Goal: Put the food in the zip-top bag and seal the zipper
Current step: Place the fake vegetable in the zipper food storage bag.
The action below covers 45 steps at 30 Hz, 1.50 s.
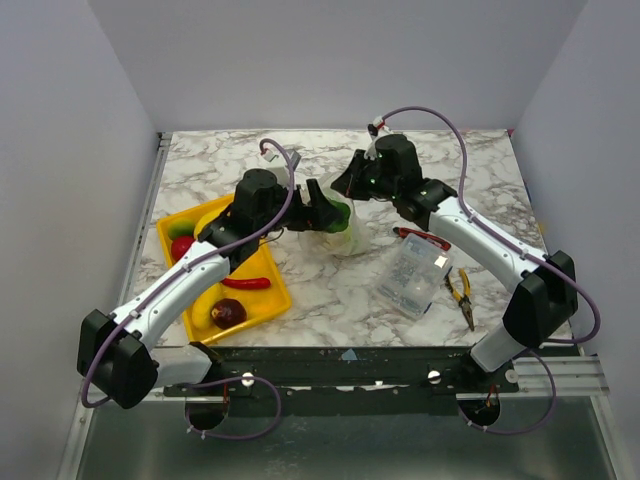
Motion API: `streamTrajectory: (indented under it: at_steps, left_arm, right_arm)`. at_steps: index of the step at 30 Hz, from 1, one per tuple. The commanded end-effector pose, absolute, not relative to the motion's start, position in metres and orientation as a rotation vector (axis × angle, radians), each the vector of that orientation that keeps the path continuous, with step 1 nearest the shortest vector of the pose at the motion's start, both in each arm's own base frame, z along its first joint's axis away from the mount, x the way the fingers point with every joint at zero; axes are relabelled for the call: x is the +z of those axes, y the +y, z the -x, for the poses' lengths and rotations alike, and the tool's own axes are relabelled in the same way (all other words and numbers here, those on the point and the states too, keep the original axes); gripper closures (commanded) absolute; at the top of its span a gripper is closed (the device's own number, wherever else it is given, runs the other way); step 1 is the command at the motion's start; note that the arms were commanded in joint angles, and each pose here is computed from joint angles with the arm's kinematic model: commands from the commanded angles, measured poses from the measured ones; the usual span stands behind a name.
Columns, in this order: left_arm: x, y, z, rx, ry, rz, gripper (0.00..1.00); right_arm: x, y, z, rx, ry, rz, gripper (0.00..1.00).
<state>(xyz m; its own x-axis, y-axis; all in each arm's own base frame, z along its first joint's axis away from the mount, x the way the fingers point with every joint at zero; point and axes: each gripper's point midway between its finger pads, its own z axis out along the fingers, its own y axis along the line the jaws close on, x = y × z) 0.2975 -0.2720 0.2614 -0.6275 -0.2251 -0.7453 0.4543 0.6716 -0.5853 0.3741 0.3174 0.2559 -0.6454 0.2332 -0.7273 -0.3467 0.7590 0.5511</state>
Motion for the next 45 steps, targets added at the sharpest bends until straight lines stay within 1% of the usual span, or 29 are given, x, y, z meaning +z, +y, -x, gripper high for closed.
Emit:
streamTrajectory:
  at_steps: [1, 3, 5, 7, 19, 32, 40, 45]
  left_arm:
    - [0.255, -0.273, -0.297, -0.985, 2.034, -0.204, 0.24]
    - [0.251, -0.272, -0.296, -0.989, 2.035, -0.198, 0.15]
    - [0.247, -0.273, -0.295, -0.989, 2.049, -0.200, 0.07]
    - [0.246, -0.273, -0.294, -0.987, 2.062, -0.215, 0.02]
    - [0.258, -0.268, -0.291, -0.947, 2.094, -0.245, 0.01]
    - [0.270, -0.249, -0.294, -0.805, 2.114, -0.256, 0.01]
    - [0.260, -0.255, -0.295, -0.821, 2.152, -0.262, 0.01]
    - [0.268, -0.258, -0.294, -0.851, 2.110, -0.290, 0.02]
  right_arm:
    - [0.287, 0.323, -0.372, 0.969, 2.002, 0.077, 0.99]
    - [0.285, 0.323, -0.372, 0.970, 2.004, 0.073, 0.99]
    - [0.283, 0.324, -0.373, 0.970, 2.009, 0.072, 1.00]
    - [0.281, 0.325, -0.373, 0.970, 2.013, 0.076, 1.00]
    - [0.277, 0.325, -0.378, 0.941, 2.013, 0.079, 0.99]
    - [0.271, 0.326, -0.381, 0.930, 2.025, 0.089, 1.00]
    - [0.270, 0.328, -0.381, 0.939, 2.030, 0.093, 1.00]
    - [0.269, 0.326, -0.381, 0.927, 2.031, 0.090, 1.00]
